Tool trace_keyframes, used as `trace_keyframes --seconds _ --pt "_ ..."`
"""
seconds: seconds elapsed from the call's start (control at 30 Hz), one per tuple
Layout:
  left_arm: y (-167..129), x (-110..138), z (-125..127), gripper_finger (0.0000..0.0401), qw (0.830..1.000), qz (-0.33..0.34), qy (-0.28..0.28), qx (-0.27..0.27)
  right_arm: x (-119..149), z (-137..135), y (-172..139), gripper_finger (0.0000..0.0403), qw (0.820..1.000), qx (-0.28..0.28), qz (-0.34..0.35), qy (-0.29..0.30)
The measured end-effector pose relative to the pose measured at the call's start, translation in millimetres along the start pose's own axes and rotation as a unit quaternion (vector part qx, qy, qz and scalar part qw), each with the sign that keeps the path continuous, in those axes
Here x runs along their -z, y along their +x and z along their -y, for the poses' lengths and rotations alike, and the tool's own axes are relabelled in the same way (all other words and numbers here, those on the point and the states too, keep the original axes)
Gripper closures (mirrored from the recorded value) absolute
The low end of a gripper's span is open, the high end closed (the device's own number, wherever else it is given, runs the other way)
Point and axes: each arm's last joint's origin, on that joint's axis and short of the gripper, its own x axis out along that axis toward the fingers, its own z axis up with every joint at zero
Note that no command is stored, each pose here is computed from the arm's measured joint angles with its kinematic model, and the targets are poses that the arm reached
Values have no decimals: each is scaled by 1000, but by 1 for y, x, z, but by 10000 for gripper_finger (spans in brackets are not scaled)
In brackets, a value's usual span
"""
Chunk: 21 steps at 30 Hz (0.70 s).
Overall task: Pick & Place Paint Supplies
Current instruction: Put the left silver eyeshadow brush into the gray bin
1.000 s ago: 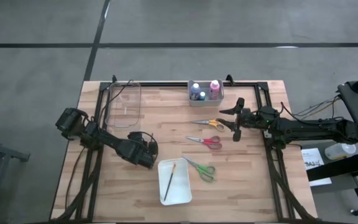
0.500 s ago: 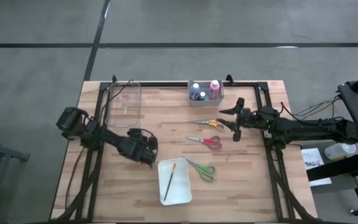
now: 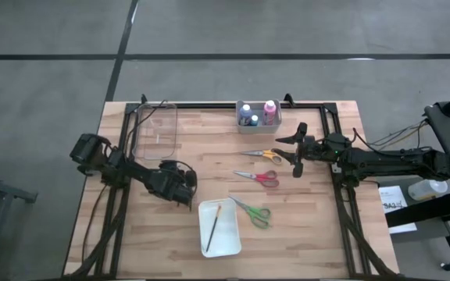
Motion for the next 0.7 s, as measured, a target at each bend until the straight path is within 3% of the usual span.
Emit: trace_keyframes --seconds 0.47,0.7 --pt "2 2 0 301 1000 -9 24 7 0 0 0 209 1000 0 0 0" --pt "2 2 0 371 1000 -11 16 9 0 0 0 209 1000 0 0 0"
